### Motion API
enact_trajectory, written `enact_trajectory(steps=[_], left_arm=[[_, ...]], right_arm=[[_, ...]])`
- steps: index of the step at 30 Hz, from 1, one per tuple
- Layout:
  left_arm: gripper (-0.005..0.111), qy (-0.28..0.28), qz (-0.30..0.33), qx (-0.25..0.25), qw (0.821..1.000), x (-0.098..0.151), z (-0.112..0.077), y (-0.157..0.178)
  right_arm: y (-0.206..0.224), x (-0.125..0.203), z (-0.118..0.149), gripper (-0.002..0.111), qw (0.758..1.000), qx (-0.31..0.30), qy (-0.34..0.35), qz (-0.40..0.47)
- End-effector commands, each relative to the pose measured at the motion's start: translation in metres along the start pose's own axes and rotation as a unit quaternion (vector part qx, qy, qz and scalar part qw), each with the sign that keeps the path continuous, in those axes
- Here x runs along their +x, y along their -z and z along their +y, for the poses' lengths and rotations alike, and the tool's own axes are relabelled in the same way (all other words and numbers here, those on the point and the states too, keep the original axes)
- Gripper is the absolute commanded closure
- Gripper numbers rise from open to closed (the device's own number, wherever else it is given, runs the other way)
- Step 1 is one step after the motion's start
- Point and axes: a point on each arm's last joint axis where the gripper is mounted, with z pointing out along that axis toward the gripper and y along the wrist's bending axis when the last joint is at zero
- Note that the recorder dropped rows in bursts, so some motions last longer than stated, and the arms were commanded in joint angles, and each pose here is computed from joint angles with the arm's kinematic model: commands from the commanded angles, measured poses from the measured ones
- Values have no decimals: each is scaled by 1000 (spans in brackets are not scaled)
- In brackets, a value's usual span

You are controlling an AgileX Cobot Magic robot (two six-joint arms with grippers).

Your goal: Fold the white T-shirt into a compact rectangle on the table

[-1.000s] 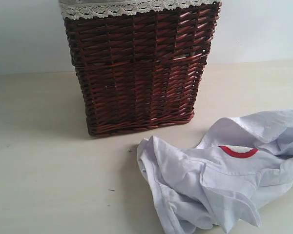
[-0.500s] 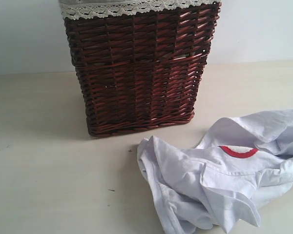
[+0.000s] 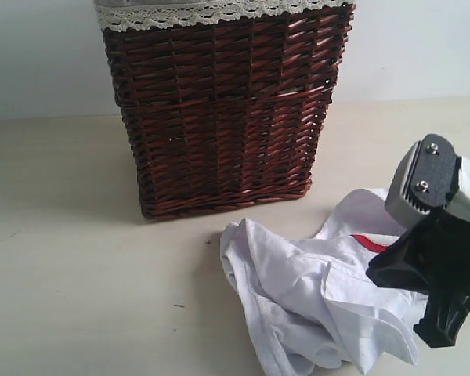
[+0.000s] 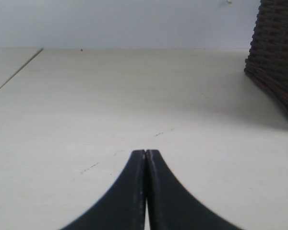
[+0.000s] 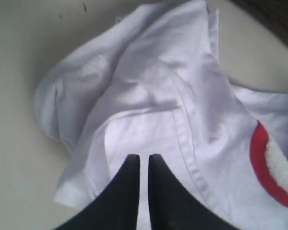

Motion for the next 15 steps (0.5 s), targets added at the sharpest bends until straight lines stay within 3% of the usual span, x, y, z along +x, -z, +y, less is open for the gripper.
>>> enact_trajectory(steps=[1, 4, 10, 15], left_arm=[[107, -2, -5, -1, 1000, 0, 0, 0], [107, -2, -5, -1, 1000, 0, 0, 0], [107, -2, -5, -1, 1000, 0, 0, 0], [107, -2, -5, -1, 1000, 0, 0, 0]], right_arm=[[-14, 11, -2, 94, 1000, -12, -4, 29], [-16, 12, -1, 94, 999, -26, 10, 35], [-11, 14, 16, 94, 984, -115, 133, 30], [2, 3, 26, 95, 985, -121, 120, -20]])
